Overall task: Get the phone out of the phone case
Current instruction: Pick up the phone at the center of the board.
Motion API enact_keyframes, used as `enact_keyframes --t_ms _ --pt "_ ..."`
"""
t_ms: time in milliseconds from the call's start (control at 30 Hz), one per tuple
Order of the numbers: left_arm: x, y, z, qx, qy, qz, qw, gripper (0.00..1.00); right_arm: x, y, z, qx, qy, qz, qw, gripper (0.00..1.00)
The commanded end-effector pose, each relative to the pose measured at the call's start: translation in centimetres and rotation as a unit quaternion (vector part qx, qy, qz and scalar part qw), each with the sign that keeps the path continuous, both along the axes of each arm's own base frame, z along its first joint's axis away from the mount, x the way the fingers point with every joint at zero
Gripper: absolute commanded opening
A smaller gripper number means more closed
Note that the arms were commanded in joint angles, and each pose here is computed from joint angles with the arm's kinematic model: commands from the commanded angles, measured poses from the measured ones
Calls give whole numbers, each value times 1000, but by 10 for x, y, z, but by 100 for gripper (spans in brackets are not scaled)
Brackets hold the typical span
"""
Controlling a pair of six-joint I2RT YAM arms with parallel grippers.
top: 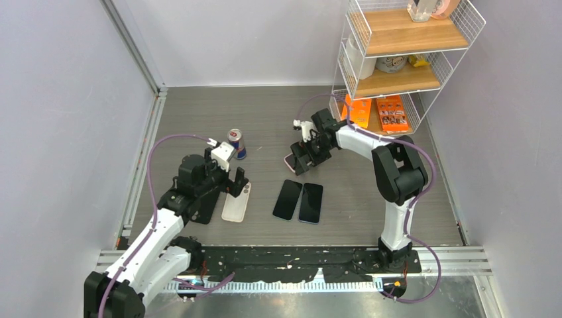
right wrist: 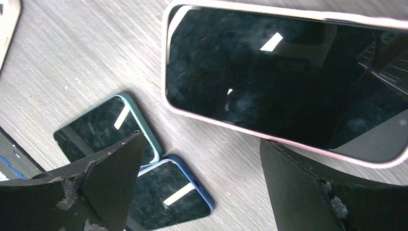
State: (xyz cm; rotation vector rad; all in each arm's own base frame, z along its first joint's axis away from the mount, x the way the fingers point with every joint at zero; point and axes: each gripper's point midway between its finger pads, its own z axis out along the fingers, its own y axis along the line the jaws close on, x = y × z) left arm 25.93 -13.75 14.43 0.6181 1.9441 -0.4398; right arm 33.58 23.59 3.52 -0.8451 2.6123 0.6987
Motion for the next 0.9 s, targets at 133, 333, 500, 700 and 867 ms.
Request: enact_keyframes --t_ms 133,333,500,700,867 --pt "7 -4 10 -12 -25 -7 1000 100 -3 43 1 12 -4 52 999 95" --pt "6 -3 7 -7 -23 -7 1000 100 -2 68 12 29 -12 86 996 95" --pt "6 -3 7 -5 -23 -8 1000 100 10 72 36 30 -54 106 992 95" --pt "6 -4 7 -5 -22 -11 1000 100 23 62 77 9 -133 133 982 95" --pt "6 -4 6 -5 -21 -13 1000 100 48 42 90 -62 -211 171 960 95"
